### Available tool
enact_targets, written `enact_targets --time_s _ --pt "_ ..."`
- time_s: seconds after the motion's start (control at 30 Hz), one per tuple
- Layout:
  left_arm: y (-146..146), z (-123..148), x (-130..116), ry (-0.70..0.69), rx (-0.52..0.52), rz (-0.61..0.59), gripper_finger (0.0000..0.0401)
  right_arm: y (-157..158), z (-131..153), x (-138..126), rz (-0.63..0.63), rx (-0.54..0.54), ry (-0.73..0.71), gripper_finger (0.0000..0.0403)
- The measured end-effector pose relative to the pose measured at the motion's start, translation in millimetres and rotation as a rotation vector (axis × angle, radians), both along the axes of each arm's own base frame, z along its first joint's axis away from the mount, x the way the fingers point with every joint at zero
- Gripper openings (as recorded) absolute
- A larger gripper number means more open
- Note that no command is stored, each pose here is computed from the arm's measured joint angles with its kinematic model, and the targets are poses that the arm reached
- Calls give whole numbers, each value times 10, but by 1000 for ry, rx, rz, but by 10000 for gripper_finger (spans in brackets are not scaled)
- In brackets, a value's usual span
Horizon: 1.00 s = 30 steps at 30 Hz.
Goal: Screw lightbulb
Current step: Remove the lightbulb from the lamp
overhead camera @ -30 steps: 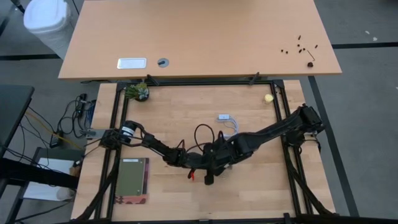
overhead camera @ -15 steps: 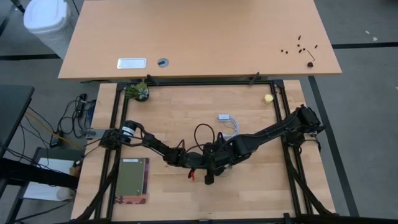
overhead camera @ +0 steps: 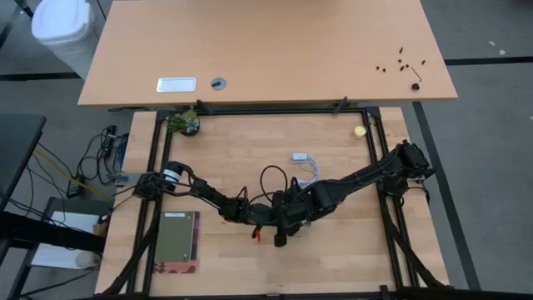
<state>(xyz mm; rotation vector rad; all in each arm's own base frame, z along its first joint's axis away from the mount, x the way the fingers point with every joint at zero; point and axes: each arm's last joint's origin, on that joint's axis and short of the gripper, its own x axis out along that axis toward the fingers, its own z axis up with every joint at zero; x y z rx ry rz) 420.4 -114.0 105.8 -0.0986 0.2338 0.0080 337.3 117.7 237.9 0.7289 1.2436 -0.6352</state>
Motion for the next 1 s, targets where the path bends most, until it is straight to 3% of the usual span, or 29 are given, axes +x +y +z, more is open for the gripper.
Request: enact_targets --time_s 0.23,0.37,0.6,1.0 --pt "-2 0 -1 0 0 -1 188 6 0 3 72 5 4 270" --pt "-2 -2 -1 2 1 -2 188 12 1 7 221 -15 5 284" --pt "-2 -2 -1 2 5 -3 188 30 1 4 650 -81 9 273" --pt "-2 -3 -1 3 2 -3 188 64 0 -15 1551 -274 18 284"
